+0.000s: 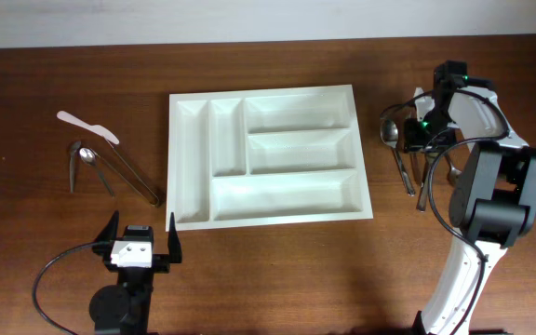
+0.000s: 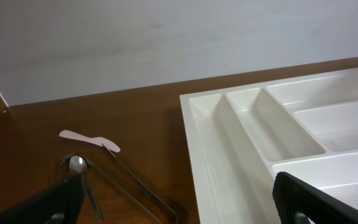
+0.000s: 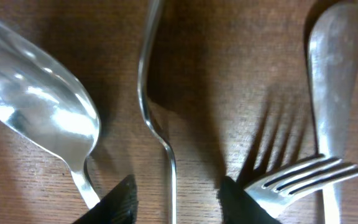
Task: Pack container
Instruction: 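Lower the right gripper and grasp the silver knife, then carry the knife left and lower it into the tray's middle compartment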
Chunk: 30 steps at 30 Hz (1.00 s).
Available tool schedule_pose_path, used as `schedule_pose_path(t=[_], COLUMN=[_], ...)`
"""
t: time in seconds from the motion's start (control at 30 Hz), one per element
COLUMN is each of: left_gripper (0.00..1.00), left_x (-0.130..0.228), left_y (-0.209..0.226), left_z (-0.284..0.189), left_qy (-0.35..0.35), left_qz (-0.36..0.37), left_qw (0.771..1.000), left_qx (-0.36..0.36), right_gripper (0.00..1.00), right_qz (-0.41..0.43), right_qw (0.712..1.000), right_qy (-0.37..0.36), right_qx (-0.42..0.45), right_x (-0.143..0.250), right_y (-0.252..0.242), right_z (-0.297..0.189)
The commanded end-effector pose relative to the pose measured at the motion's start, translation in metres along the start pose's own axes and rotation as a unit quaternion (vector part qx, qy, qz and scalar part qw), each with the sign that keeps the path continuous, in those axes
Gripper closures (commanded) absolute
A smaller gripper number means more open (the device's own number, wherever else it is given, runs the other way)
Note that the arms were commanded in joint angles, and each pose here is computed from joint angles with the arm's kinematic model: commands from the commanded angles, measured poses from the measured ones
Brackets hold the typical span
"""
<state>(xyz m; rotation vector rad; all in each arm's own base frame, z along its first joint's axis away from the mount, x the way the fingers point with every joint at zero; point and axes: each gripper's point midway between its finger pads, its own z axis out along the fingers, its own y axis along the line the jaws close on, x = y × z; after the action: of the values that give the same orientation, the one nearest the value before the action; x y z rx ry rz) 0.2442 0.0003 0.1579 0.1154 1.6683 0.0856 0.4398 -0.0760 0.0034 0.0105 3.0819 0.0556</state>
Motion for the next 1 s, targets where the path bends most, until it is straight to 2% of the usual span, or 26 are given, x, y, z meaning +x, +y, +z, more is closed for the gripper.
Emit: schedule_pose_path(t=[0.0, 0.07, 0.23, 0.27, 0.57, 0.73, 0.97], left_gripper=[0.01, 0.01, 0.01, 0.01, 0.01, 0.01, 0.01], left_x=[0.001, 0.001, 0.001, 0.001, 0.001, 0.001, 0.001], left_y=[0.0, 0.0, 0.0, 0.0, 0.0, 0.0, 0.0], left_z=[0.0, 0.0, 0.0, 0.0, 0.0, 0.0, 0.0], left_qy=[-0.001, -0.001, -0.001, -0.001, -0.001, -0.001, -0.001], left_qz=[-0.006, -0.006, -0.006, -0.006, -0.006, -0.006, -0.006], left_qw=[1.0, 1.0, 1.0, 1.0, 1.0, 1.0, 1.0], left_qx=[-0.001, -0.001, -0.001, -0.001, -0.001, -0.001, -0.001], right_gripper=[0.62, 0.68, 0.94, 0.96, 0.96, 0.96, 0.96], right_qz=[0.004, 0.005, 0.01, 0.01, 0.014, 0.011, -0.013], right_qw=[1.0, 1.0, 1.0, 1.0, 1.0, 1.0, 0.993], right_qy=[0.009, 0.008, 0.008, 0.008, 0.008, -0.02, -0.116], right_qx=[-0.011, -0.017, -0.018, -0.017, -0.012, -0.007, -0.004], right_x=[0.004, 0.004, 0.004, 0.004, 0.003, -0.02, -0.07], right_y=[0.003, 0.005, 0.005, 0.005, 0.003, 0.001, 0.005], right_z=[0.009, 0.009, 0.009, 0.009, 0.007, -0.028, -0.116])
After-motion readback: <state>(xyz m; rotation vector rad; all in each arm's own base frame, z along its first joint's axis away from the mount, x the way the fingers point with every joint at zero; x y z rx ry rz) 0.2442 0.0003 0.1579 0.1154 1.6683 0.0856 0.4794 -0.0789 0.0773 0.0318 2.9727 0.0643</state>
